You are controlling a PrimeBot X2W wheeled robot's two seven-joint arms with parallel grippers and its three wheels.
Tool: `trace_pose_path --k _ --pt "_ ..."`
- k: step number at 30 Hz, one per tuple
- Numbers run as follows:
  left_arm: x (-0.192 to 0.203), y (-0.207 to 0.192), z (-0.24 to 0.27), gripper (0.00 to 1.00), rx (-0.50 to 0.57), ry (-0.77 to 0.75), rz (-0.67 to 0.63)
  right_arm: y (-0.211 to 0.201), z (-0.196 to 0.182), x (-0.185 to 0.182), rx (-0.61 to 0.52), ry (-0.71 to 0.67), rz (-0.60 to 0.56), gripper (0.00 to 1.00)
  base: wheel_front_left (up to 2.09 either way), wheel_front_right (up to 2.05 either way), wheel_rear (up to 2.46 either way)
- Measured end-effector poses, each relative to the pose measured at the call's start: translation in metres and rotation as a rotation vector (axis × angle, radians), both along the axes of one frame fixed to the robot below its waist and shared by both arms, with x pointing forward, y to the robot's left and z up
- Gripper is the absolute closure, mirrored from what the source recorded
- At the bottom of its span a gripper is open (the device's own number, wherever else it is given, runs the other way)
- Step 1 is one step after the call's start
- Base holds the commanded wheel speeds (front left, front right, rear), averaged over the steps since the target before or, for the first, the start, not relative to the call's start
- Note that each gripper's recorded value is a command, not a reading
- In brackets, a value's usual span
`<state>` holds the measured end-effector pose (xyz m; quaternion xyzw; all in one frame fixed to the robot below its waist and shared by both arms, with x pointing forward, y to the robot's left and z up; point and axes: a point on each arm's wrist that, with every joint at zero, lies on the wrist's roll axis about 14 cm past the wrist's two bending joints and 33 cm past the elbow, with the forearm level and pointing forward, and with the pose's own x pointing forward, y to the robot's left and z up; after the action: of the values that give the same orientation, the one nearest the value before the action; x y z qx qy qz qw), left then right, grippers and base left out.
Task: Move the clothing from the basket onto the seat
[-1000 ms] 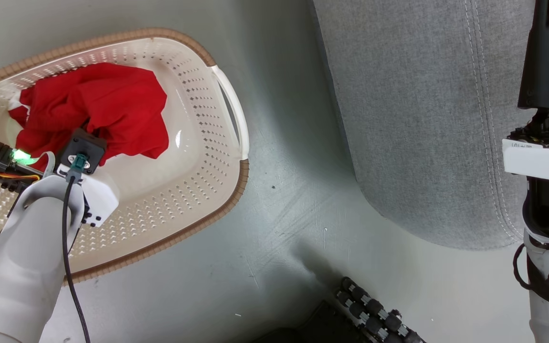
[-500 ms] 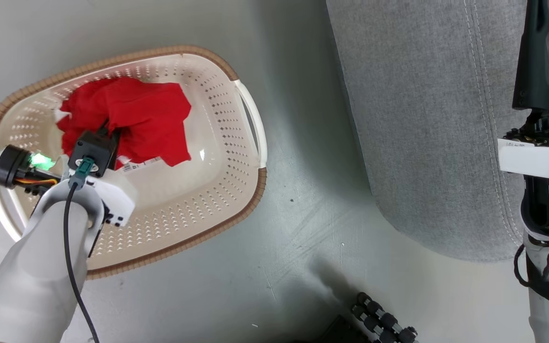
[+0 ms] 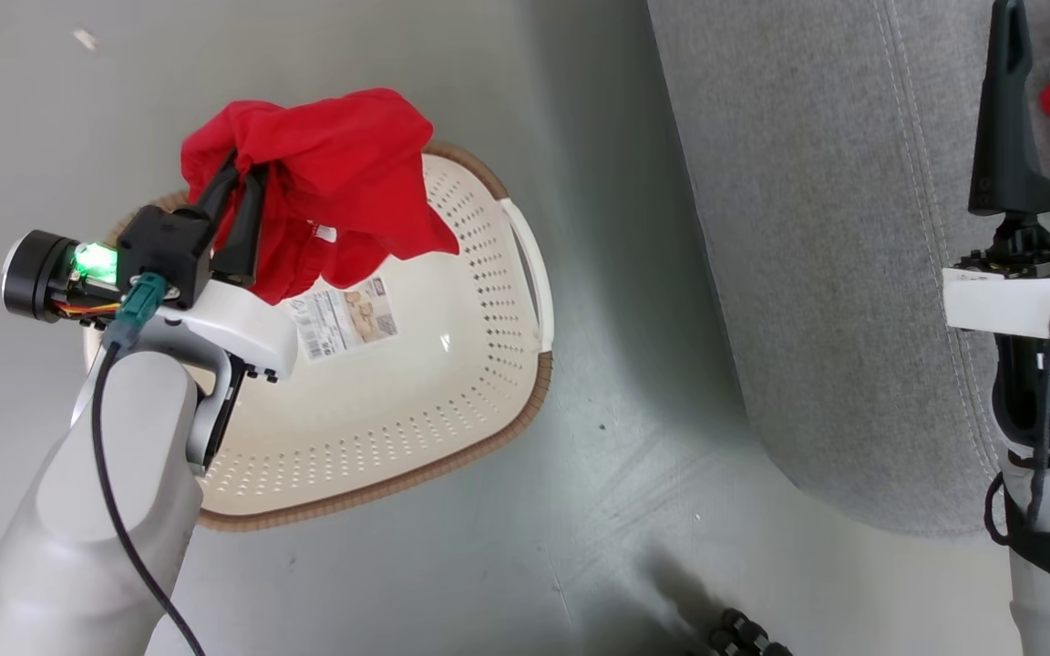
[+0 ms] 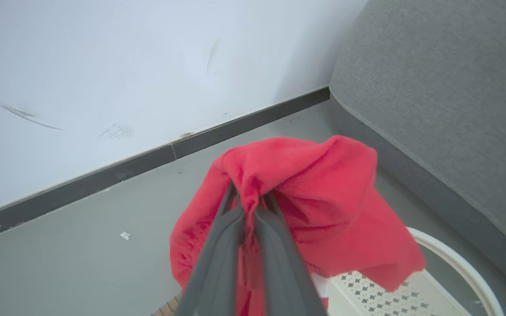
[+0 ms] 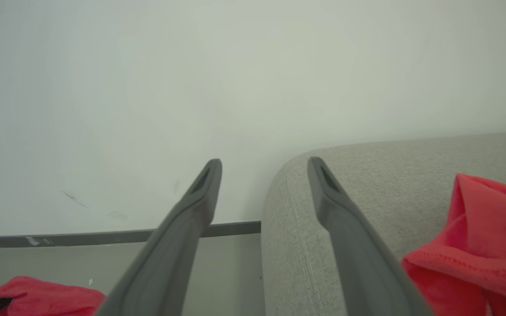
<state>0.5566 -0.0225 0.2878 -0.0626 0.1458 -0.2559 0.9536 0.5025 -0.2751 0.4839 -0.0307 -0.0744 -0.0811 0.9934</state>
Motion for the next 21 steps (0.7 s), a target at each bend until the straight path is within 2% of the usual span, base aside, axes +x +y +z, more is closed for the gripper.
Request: trace_pose_path --k 10,21 --pt "0.008 0.033 0.078 1.0 -0.08 -0.128 0.103 0.02 0.02 -0.002 -0.009 -0.027 0.051 0.0 0.0 0.0 0.0" --pt "-0.006 0.064 0.14 1.0 -0.08 -0.237 0.132 0.044 0.031 -0.018 -0.017 -0.02 0.109 0.0 0.0 0.0 0.0"
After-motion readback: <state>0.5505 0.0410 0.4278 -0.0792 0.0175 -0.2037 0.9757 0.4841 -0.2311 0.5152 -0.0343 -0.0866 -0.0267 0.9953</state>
